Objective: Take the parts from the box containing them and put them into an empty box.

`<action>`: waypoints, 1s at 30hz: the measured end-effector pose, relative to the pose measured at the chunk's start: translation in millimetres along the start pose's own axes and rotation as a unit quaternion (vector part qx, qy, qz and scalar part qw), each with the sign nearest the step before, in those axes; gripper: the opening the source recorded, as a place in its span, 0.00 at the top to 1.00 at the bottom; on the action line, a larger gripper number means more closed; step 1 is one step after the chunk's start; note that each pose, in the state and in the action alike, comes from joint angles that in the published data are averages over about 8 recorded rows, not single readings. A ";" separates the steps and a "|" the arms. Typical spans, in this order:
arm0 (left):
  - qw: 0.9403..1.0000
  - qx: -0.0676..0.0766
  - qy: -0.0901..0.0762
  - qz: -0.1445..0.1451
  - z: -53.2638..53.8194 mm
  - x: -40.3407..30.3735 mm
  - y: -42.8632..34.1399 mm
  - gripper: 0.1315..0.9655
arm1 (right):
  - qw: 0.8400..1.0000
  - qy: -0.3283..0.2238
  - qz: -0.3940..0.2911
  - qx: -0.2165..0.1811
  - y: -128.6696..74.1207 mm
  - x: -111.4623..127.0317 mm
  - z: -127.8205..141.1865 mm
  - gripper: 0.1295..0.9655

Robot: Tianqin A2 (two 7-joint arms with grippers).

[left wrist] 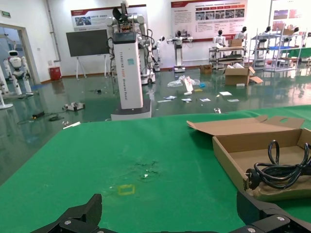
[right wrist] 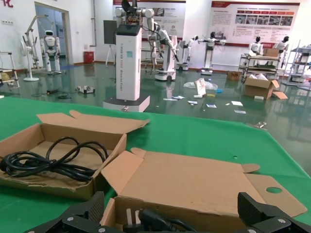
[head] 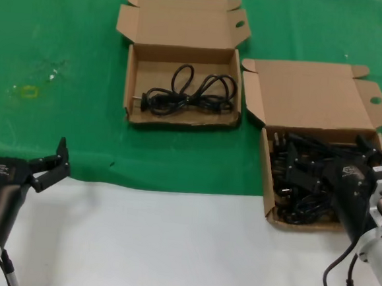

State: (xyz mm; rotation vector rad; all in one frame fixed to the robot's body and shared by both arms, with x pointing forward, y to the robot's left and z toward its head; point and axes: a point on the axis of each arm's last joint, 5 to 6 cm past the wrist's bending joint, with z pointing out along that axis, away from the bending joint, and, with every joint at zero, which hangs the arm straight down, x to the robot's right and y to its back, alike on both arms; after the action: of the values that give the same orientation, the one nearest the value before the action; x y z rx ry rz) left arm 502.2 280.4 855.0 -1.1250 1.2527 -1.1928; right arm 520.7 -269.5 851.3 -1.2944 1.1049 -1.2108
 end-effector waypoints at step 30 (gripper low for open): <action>1.000 0.000 0.000 0.000 0.0 0.0 0.0 0.00 | 1.000 0.000 0.000 0.000 0.0 0.0 0.0 0.00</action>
State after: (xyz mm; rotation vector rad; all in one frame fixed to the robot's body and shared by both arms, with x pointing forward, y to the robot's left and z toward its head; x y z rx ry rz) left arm 502.2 280.4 855.0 -1.1251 1.2527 -1.1928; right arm 520.7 -269.5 851.3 -1.2944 1.1049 -1.2107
